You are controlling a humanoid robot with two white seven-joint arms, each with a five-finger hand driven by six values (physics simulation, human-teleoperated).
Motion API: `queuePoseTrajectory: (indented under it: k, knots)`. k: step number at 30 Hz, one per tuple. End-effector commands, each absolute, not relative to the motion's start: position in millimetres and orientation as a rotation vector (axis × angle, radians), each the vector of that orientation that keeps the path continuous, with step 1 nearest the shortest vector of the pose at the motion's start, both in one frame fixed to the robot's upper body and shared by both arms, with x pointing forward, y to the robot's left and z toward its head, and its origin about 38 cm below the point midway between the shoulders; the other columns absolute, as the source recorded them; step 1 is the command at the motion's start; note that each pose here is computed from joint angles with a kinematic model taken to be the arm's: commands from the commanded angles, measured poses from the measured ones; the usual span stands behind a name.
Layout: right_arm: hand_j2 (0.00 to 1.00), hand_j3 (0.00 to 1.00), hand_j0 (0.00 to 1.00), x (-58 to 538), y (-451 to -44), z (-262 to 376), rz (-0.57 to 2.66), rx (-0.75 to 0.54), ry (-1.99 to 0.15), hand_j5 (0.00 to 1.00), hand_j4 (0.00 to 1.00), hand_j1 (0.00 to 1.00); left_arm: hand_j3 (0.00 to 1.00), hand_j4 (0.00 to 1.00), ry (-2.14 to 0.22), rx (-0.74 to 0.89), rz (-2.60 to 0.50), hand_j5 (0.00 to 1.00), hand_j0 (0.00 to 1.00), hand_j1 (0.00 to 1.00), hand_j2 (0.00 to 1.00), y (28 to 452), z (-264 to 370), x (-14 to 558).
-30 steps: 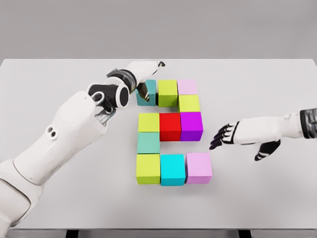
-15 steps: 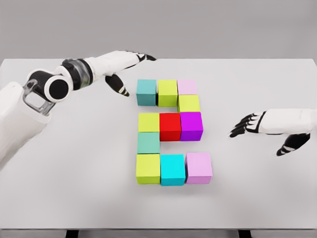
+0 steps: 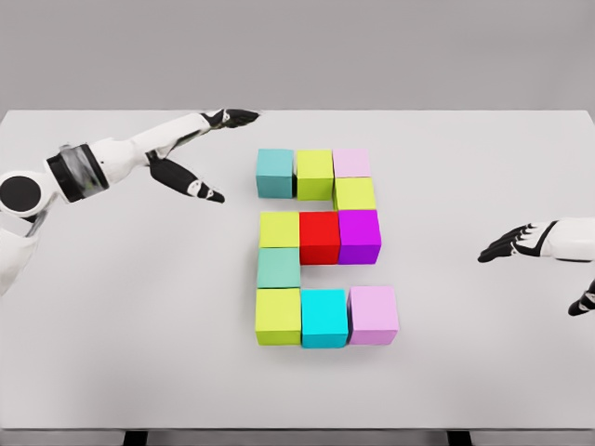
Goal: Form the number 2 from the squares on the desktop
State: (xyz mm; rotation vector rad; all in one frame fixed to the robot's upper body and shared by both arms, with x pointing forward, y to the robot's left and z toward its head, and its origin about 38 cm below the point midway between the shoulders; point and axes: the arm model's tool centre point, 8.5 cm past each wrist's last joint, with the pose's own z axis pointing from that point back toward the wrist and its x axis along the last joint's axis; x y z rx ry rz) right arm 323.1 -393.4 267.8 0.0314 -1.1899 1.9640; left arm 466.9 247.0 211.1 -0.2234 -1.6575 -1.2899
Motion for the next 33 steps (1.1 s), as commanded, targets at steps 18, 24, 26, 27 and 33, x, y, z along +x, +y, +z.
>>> queuePoseTrajectory:
  k: [18,24,26,27,33]
  knots:
    - [1.00,1.00,1.00,320,-350,219,2.055,0.197,-1.171,1.00,1.00,1.00,1.00,1.00,-1.402,0.119,-1.504,1.00,1.00,1.00,1.00,278,185,471]
    - [1.00,1.00,1.00,321,-348,221,2.066,0.188,-1.175,1.00,1.00,1.00,1.00,1.00,-1.376,0.276,-1.652,1.00,1.00,1.00,1.00,268,198,471]
    - [1.00,1.00,1.00,321,-347,221,2.065,0.191,-1.176,1.00,1.00,1.00,1.00,1.00,-1.362,0.317,-1.696,1.00,1.00,1.00,1.00,264,199,469]
    - [1.00,1.00,1.00,321,-346,220,2.066,0.196,-1.178,1.00,1.00,1.00,1.00,1.00,-1.352,0.326,-1.705,1.00,1.00,1.00,1.00,264,197,468]
    - [1.00,1.00,1.00,319,-346,216,2.063,0.206,-1.170,1.00,1.00,1.00,1.00,1.00,-1.314,0.383,-1.757,1.00,1.00,1.00,1.00,261,193,469]
